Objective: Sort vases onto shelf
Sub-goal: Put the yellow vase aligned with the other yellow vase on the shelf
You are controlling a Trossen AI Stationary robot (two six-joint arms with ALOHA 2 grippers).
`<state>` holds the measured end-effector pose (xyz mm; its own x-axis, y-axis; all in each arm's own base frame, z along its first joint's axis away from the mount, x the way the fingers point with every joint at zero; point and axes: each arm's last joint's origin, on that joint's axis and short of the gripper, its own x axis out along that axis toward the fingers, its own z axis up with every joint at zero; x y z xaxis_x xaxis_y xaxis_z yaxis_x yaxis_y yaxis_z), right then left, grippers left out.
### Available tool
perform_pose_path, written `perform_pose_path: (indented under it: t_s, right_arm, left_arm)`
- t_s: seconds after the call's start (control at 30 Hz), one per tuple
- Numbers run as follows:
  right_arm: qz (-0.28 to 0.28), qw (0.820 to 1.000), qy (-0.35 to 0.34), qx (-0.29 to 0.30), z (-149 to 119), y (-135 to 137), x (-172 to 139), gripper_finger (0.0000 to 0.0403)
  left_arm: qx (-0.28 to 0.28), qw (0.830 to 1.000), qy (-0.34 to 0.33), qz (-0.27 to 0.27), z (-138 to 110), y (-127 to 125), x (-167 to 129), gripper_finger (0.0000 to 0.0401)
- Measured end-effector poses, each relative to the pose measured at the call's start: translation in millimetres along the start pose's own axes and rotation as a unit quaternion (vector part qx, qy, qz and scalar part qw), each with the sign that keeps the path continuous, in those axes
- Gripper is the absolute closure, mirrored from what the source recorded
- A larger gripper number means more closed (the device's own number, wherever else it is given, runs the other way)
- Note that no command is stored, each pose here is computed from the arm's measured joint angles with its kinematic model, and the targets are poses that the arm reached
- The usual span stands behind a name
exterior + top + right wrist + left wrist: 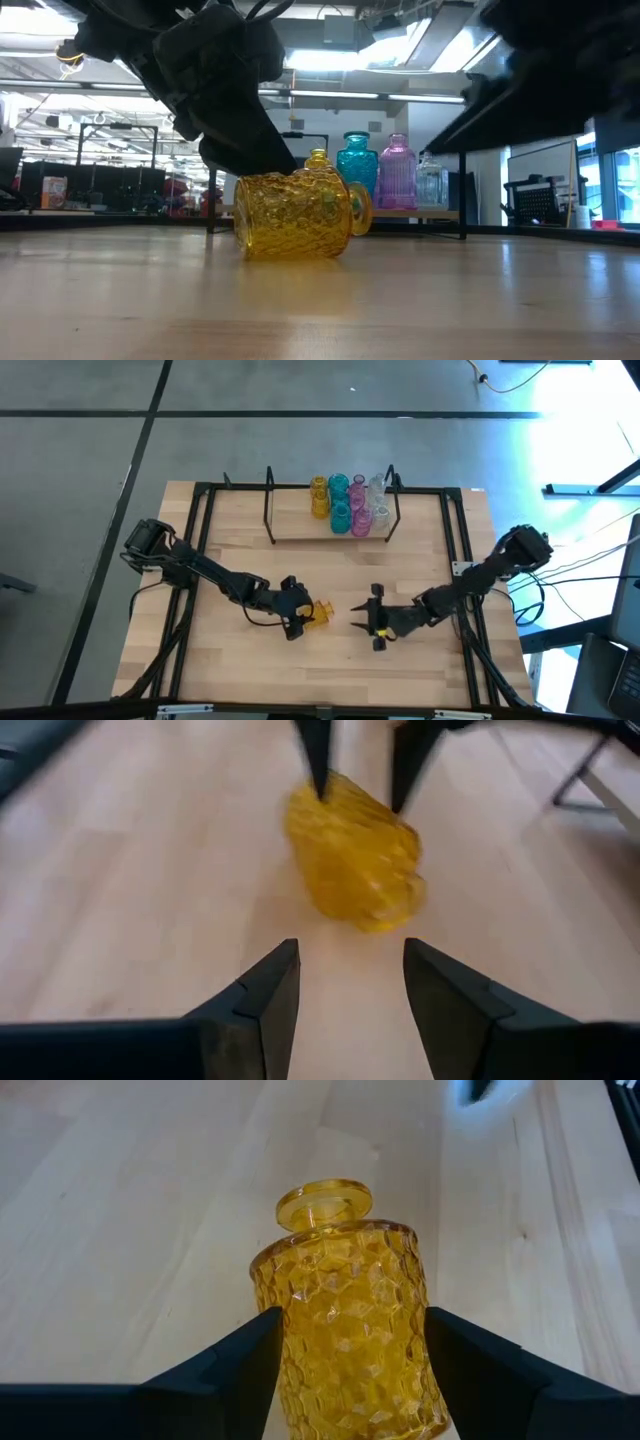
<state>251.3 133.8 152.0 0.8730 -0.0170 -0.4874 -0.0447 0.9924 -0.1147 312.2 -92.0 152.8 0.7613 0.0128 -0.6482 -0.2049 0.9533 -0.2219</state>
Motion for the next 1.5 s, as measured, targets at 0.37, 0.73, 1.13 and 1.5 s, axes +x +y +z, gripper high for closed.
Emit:
perform_pose_path:
  t_s: [0.37,0.73,1.13,1.5]
  right_arm:
    - [0.053,0.997,0.001,0.056,-16,-34,50,0.0236]
    - [0.091,0.994,-0.007,0.063,-17,-44,84,0.0236]
    - [0.089,0.995,-0.015,0.034,-14,-43,85,0.0374]
    - [0.06,0.998,0.007,0.0,3,-48,70,0.0396]
  left_arm:
    - [0.012,1.0,-0.001,-0.001,0,0,0,0.0165]
    - [0.012,1.0,-0.001,-0.004,0,-1,0,0.0165]
    - [0.014,1.0,-0.002,-0.004,0,-2,-1,0.0165]
    - [0.016,0.992,0.048,-0.12,4,-11,-19,0.0165]
